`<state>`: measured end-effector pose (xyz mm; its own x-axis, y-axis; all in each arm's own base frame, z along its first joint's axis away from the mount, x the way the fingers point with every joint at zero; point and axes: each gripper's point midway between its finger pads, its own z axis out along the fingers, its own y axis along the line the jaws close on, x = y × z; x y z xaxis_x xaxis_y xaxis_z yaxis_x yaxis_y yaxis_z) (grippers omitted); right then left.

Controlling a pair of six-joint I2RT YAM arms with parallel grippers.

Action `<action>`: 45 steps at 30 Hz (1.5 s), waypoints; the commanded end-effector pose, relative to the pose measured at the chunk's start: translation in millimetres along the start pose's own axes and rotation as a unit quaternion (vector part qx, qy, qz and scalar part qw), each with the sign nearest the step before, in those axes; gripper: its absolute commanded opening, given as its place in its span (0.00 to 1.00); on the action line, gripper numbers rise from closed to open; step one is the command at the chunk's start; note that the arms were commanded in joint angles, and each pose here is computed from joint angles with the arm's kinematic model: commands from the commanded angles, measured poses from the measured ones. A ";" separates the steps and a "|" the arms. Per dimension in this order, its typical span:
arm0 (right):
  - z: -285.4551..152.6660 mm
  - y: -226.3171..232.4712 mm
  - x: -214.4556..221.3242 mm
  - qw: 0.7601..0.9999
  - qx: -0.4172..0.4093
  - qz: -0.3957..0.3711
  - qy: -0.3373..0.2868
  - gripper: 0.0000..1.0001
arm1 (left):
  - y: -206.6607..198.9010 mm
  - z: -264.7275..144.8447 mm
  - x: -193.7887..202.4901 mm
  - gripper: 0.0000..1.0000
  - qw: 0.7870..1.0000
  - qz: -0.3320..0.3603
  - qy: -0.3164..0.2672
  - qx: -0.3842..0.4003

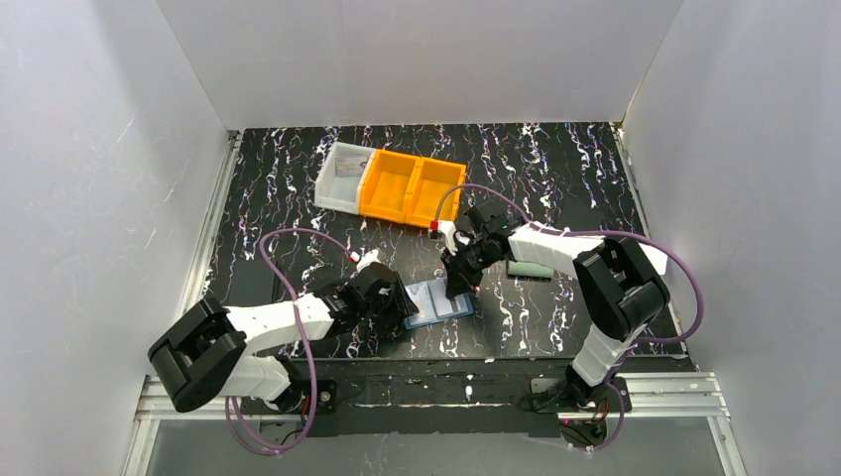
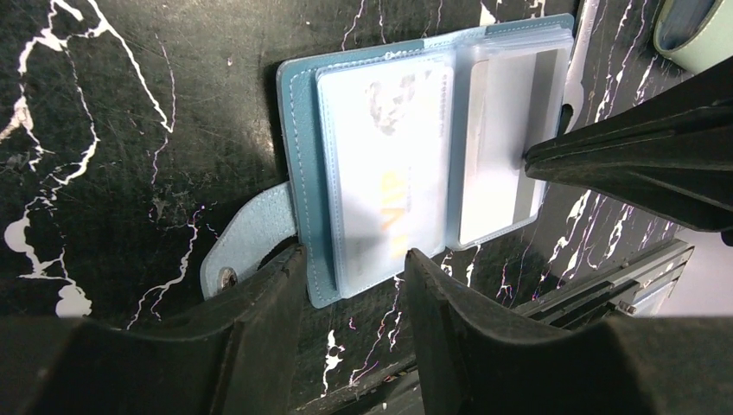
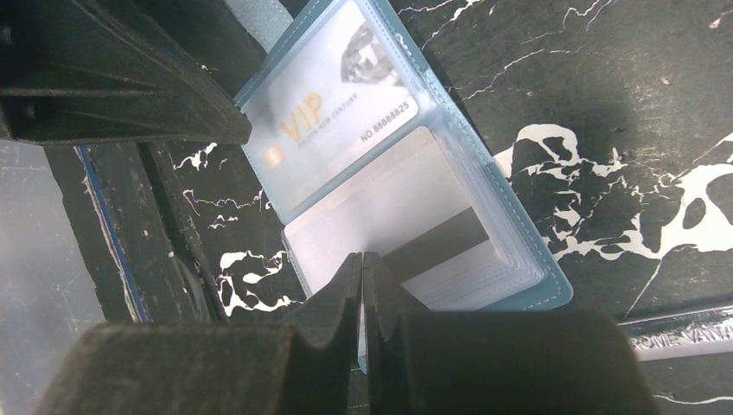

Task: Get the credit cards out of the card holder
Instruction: Remove the credit card from the card holder.

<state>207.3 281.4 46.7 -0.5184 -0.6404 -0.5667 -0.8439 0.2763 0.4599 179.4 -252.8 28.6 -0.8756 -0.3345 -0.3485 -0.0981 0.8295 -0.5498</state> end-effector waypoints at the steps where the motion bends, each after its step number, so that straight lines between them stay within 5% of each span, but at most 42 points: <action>1: -1.6 -4.4 -2.9 1.000 0.009 -0.010 0.009 0.12 | -4.8 1.0 -3.7 0.44 1.000 0.002 -0.001 0.000; 45: 0.8 -4.6 0.7 1.000 0.002 -0.008 0.018 0.13 | -19.6 -11.9 -7.2 0.43 0.997 0.025 -0.020 0.071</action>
<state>206.6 279.7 46.6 -0.5091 -0.6555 -0.5578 -0.8473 0.2681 0.4584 182.5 -260.7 62.1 -0.8530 -0.3271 -0.4066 0.0052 0.7738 -0.6334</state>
